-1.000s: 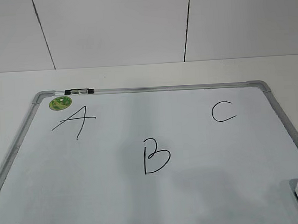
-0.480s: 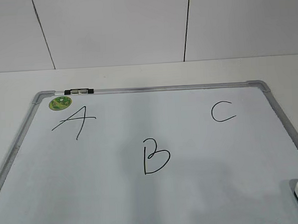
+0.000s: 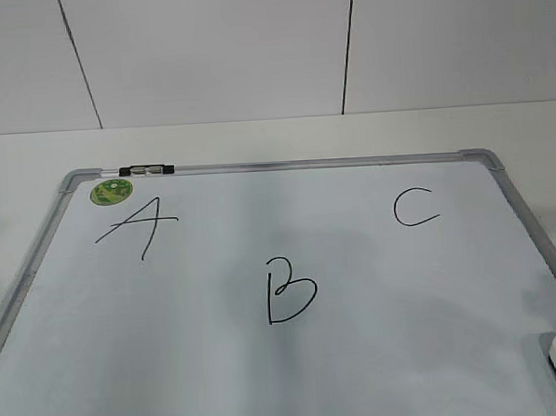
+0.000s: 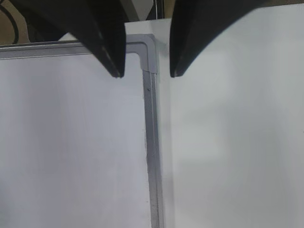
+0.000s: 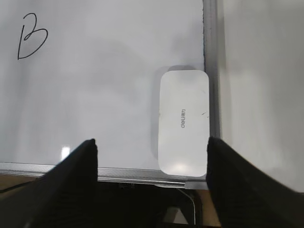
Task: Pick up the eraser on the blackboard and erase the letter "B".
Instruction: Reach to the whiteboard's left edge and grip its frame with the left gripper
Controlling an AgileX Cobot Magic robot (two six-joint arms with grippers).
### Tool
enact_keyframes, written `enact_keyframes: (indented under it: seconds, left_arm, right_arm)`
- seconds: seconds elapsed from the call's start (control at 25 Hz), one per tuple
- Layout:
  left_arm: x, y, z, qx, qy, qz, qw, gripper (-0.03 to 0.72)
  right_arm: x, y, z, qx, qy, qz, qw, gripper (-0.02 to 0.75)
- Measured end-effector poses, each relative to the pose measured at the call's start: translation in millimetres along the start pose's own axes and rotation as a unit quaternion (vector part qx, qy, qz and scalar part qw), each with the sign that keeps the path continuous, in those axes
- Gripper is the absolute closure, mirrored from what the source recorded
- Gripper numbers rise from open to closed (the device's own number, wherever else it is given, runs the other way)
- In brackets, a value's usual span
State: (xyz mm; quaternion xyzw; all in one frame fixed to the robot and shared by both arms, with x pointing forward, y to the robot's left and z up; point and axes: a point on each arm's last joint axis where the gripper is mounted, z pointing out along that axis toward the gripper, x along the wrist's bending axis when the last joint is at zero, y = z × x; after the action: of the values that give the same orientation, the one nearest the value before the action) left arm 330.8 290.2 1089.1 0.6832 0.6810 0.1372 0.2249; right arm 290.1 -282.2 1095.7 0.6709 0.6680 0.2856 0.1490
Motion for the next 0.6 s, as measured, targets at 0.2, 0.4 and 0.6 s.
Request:
enact_keyframes:
  seconds: [0.2, 0.4, 0.6]
  left_arm:
    - [-1.6, 29, 16, 0.05, -0.011, -0.01, 0.999, 0.448]
    - [1.1, 61, 53, 0.13, -0.014, 0.001, 0.991, 0.448]
    - [4.6, 96, 93, 0.164, -0.014, 0.006, 0.986, 0.448]
  right_arm:
    - [1, 12, 14, 0.044, 0.003, 0.01, 0.999, 0.169]
    - [0, 18, 23, 0.069, 0.002, 0.015, 0.997, 0.169]
    - [0, 20, 27, 0.077, 0.002, 0.017, 0.997, 0.169]
